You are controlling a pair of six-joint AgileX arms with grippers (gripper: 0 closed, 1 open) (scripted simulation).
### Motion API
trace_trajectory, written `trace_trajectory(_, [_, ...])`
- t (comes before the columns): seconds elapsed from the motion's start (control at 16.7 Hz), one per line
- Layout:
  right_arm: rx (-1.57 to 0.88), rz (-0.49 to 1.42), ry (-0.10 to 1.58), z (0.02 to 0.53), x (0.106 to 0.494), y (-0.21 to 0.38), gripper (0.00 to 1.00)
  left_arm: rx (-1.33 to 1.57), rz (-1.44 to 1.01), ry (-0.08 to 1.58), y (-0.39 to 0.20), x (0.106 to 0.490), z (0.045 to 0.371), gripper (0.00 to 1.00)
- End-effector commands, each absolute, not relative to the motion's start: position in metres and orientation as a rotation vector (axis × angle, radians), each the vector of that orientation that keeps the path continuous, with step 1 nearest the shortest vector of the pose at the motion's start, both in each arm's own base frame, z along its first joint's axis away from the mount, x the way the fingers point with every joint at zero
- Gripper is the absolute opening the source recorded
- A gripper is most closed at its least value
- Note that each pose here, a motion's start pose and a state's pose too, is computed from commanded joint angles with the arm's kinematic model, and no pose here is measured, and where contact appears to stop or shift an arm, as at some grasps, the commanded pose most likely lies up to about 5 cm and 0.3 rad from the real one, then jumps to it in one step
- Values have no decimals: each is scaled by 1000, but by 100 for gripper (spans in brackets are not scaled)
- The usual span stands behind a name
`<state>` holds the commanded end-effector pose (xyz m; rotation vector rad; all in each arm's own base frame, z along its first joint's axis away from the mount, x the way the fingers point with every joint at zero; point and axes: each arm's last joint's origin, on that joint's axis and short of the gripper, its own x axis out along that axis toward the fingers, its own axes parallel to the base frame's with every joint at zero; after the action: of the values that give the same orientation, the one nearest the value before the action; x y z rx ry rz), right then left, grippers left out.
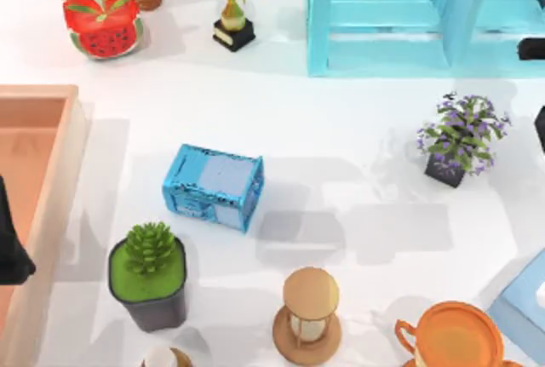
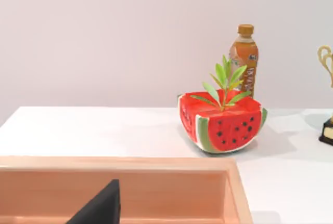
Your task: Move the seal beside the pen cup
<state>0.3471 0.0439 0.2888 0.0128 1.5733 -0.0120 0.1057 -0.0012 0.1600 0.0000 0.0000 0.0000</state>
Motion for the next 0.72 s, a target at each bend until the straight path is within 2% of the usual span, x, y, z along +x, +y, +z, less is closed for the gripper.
trace_trajectory(0.24, [13,-30,1566,282,367,83,0,0,0,0,-1,106,160,100])
trace_trajectory(0.48, [13,-26,1498,273,388,173,0,0,0,0,-1,106,160,100])
trace_trajectory(0.72, [4,-11,1465,246,382,264,0,0,0,0,-1,106,160,100])
